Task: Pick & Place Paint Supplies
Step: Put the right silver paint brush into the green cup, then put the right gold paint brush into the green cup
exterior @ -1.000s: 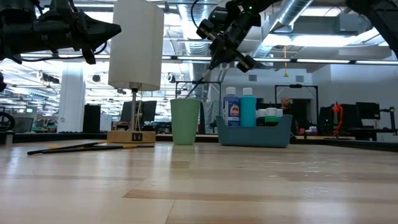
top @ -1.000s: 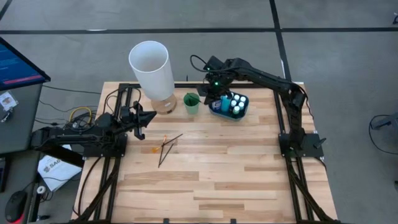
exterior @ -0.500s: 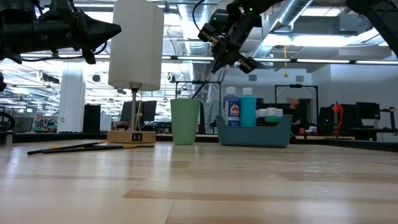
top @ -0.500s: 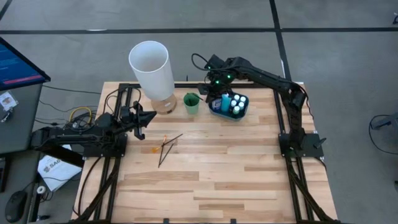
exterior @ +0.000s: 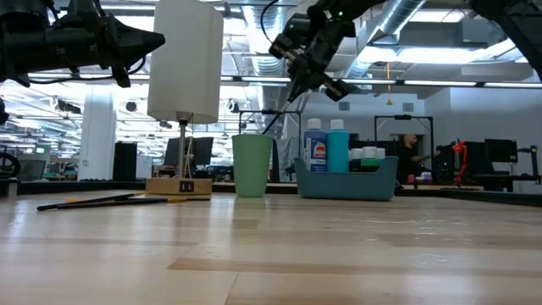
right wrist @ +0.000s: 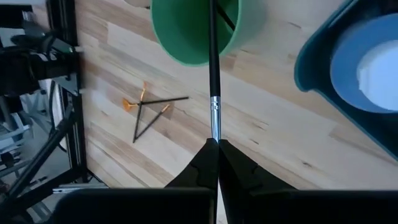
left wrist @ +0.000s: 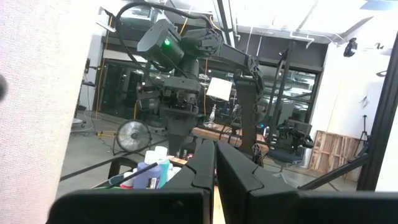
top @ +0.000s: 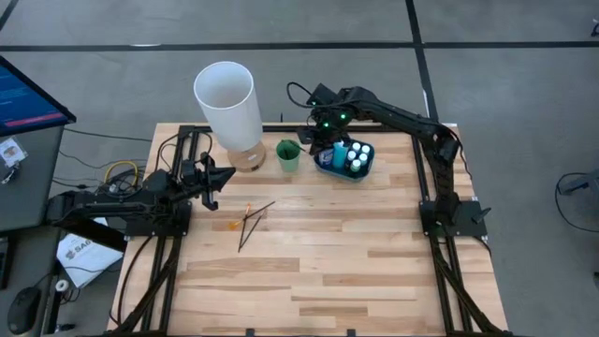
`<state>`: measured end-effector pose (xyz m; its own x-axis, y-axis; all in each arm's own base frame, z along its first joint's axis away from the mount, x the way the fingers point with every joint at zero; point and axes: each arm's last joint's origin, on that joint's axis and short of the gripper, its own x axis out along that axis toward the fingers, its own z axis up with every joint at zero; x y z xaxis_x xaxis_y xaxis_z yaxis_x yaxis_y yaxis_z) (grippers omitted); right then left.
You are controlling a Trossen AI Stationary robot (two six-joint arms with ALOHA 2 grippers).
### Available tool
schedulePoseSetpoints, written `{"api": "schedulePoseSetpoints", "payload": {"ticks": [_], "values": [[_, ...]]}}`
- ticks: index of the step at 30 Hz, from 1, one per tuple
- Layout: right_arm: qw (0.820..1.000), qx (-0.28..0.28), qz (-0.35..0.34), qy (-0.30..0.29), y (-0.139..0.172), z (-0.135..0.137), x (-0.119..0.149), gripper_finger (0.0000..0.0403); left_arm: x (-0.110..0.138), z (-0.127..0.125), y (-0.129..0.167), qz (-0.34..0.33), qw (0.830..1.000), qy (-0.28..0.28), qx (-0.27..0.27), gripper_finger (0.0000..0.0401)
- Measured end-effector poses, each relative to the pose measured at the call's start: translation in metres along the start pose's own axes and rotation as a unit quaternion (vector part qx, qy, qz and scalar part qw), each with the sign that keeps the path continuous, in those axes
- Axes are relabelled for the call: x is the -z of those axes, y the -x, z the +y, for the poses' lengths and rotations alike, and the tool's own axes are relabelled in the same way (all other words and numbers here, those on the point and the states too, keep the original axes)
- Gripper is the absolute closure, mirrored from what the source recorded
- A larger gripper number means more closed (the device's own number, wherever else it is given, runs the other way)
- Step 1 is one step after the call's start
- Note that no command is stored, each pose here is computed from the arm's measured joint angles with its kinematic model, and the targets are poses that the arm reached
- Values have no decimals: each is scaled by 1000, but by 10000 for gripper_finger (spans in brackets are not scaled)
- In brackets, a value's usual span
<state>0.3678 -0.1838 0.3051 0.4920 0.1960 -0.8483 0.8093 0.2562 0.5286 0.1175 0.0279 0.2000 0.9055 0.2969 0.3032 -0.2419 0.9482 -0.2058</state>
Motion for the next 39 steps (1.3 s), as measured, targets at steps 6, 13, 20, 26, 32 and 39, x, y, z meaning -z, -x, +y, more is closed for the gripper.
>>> {"api": "schedulePoseSetpoints", "payload": {"ticks": [6, 13, 20, 26, 32, 39], "values": [[999, -3, 46, 9, -35, 0, -5, 403, 0, 0, 0, 0, 1000, 0, 0, 399], [999, -17, 43, 17, -36, 3, -11, 403, 0, 0, 0, 0, 1000, 0, 0, 399], [998, -39, 21, 38, -21, 11, -15, 402, 0, 0, 0, 0, 1000, 0, 0, 399], [998, -30, 28, 38, -20, 9, -14, 383, 0, 0, 0, 0, 1000, 0, 0, 399], [999, -5, 35, 35, -20, 5, -11, 352, 0, 0, 0, 0, 1000, 0, 0, 399], [998, -7, 30, 57, -20, 6, -12, 332, 0, 0, 0, -1, 1000, 0, 0, 399]]}}
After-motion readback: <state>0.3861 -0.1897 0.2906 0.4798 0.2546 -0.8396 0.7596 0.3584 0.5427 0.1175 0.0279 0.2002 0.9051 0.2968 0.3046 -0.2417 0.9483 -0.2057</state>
